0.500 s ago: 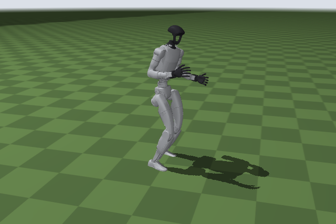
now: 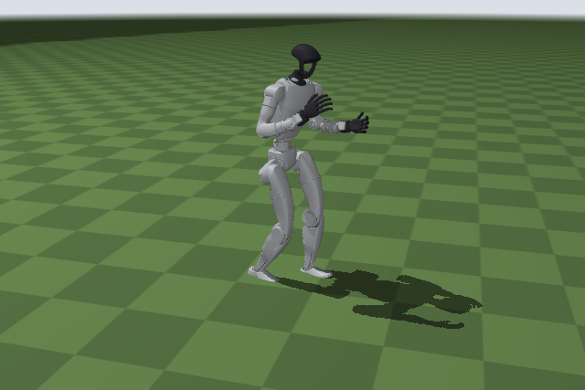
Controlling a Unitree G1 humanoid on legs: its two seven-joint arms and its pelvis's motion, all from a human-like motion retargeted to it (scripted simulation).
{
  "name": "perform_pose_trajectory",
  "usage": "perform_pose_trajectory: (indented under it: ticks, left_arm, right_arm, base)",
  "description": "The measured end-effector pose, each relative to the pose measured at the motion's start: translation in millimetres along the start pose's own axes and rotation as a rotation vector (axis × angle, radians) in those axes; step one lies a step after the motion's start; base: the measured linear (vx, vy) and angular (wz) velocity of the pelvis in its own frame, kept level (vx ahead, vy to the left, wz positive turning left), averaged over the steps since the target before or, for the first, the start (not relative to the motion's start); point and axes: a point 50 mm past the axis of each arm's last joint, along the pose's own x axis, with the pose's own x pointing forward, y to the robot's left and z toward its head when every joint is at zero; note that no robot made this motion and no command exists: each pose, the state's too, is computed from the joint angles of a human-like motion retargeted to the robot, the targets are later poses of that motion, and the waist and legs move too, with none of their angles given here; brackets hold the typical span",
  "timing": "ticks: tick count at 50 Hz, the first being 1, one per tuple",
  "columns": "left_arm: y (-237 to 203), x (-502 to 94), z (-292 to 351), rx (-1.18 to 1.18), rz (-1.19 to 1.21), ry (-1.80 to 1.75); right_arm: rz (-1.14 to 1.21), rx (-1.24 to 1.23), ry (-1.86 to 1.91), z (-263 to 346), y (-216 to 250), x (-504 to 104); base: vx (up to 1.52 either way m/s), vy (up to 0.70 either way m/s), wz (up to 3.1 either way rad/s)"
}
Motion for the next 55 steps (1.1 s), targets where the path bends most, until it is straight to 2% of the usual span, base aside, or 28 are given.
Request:
perform_pose_trajectory:
  ticks: [12, 20, 33, 45, 55]
  left_arm:
    - [32, -9, 58, 0.103, 0.176, -0.238]
    - [35, -5, 86, 0.186, 0.249, -0.388]
    - [-3, 4, 74, 0.315, 0.039, -0.351]
    - [-26, 1, 52, 0.232, -0.085, -0.255]
    - [-38, 4, 75, 0.16, -0.1, -0.37]
  right_arm:
    - [-0.169, -0.066, -0.161, 38, -39, 3]
    - [-0.259, -0.029, -0.29, 64, -49, 5]
    - [-0.237, -0.046, -0.189, 45, -42, 4]
    - [-0.3, -0.106, -0.094, 21, -42, -4]
    - [-0.381, 0.043, -0.067, 22, -39, -14]
  base:
    - [-0.17, 0.08, -0.48]
    - [0.02, 0.17, 0.04]
    - [0.08, 0.26, 0.24]
    - [0.13, 0.19, 0.37]
    - [0.44, 0.0, 0.28]
